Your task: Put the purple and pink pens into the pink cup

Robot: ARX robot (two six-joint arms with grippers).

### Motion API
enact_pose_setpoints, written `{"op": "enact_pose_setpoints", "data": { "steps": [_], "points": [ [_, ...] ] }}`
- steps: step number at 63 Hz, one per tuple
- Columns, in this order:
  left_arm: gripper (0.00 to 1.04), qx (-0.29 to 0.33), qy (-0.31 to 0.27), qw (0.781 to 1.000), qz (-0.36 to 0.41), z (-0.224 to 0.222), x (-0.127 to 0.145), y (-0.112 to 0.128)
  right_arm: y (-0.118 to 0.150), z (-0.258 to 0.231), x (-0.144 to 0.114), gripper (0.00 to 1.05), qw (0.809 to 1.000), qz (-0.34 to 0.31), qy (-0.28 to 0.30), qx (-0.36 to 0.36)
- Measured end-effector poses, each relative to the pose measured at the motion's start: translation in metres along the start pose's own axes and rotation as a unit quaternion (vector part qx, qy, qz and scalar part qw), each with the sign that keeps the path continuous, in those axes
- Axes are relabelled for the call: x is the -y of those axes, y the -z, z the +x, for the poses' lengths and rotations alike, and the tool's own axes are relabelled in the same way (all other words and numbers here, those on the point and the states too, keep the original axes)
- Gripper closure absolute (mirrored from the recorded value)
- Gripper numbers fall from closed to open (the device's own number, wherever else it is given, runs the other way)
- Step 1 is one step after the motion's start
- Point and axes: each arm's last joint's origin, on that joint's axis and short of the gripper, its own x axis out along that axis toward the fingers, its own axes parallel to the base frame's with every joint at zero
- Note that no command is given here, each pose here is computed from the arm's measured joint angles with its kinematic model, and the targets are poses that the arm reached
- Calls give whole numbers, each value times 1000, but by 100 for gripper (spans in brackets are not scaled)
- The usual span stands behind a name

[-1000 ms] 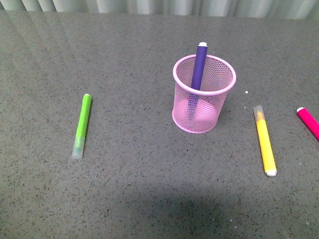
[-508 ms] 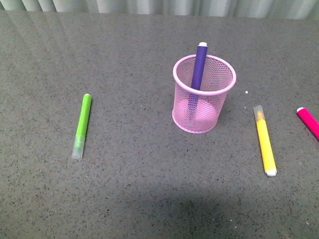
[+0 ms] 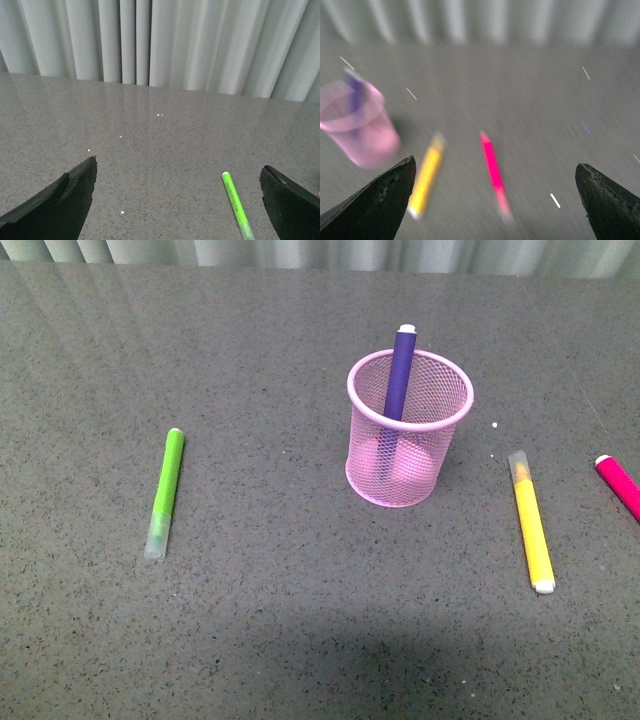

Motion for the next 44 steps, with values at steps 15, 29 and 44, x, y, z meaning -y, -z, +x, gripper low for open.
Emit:
{"op": "enact_pose_setpoints", "data": {
  "steps": [15, 29, 44],
  "points": [
    [8, 0, 1, 1000, 0, 0, 0, 0, -91, 54, 11, 7, 993, -104, 9, -57],
    [8, 0, 1, 1000, 0, 0, 0, 0, -117, 110, -8, 7, 970, -206, -53, -116],
    [8, 0, 1, 1000, 0, 0, 0, 0, -91, 155, -41, 7, 934, -264, -109, -214]
  ]
}}
